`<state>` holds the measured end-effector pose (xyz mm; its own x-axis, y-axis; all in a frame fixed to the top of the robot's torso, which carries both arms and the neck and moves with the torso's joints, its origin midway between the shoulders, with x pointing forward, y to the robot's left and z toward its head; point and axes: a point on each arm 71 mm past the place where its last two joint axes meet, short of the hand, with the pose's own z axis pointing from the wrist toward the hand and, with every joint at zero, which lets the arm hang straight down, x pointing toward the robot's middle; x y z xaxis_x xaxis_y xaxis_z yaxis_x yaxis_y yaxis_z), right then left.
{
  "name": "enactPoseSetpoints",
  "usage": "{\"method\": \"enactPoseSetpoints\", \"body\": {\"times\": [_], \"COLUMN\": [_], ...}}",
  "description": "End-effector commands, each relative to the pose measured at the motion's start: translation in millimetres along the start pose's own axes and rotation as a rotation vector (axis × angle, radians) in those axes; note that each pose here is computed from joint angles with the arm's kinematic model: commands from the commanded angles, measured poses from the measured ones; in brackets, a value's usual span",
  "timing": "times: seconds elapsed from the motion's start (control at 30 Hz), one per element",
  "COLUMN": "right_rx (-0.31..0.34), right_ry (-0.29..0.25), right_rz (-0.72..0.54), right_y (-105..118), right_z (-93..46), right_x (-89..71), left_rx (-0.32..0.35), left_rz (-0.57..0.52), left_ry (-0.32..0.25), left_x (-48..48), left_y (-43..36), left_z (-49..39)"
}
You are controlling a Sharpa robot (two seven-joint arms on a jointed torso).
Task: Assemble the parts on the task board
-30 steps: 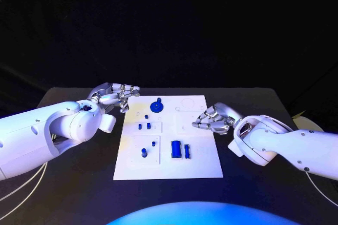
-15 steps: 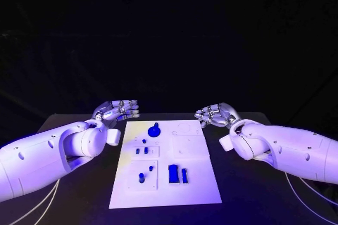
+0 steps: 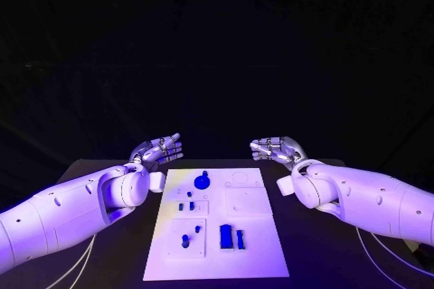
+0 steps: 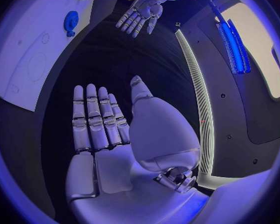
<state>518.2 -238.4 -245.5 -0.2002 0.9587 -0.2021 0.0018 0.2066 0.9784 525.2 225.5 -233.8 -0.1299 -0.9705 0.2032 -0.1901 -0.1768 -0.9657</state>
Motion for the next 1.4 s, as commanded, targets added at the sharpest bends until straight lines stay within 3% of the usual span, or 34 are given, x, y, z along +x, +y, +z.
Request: {"method": "enactPoseSetpoints", "body": {"times": [0.03,0.23,0.4,0.67,1.4], "right_rx": [-0.008,-0.025,-0.029,-0.025,-0.025], "right_ry": [-0.018,-0.082,-0.146,-0.183,-0.183], "right_rz": [0.019,0.104,0.178,0.217,0.217], "right_y": [2.0,11.6,22.9,30.2,30.2], "right_z": [-3.5,-18.7,-36.0,-47.2,-47.2], "right_x": [5.4,24.5,41.7,51.0,51.0], "left_rx": [0.013,0.055,0.114,0.172,0.177], "left_rz": [0.015,0.066,0.128,0.18,0.184], "left_ry": [-0.009,-0.048,-0.093,-0.128,-0.131], "left_x": [4.3,15.5,29.4,41.4,42.3], "left_y": [1.1,5.5,8.3,8.7,8.6], "left_z": [-3.2,-17.9,-37.7,-56.4,-57.9]}}
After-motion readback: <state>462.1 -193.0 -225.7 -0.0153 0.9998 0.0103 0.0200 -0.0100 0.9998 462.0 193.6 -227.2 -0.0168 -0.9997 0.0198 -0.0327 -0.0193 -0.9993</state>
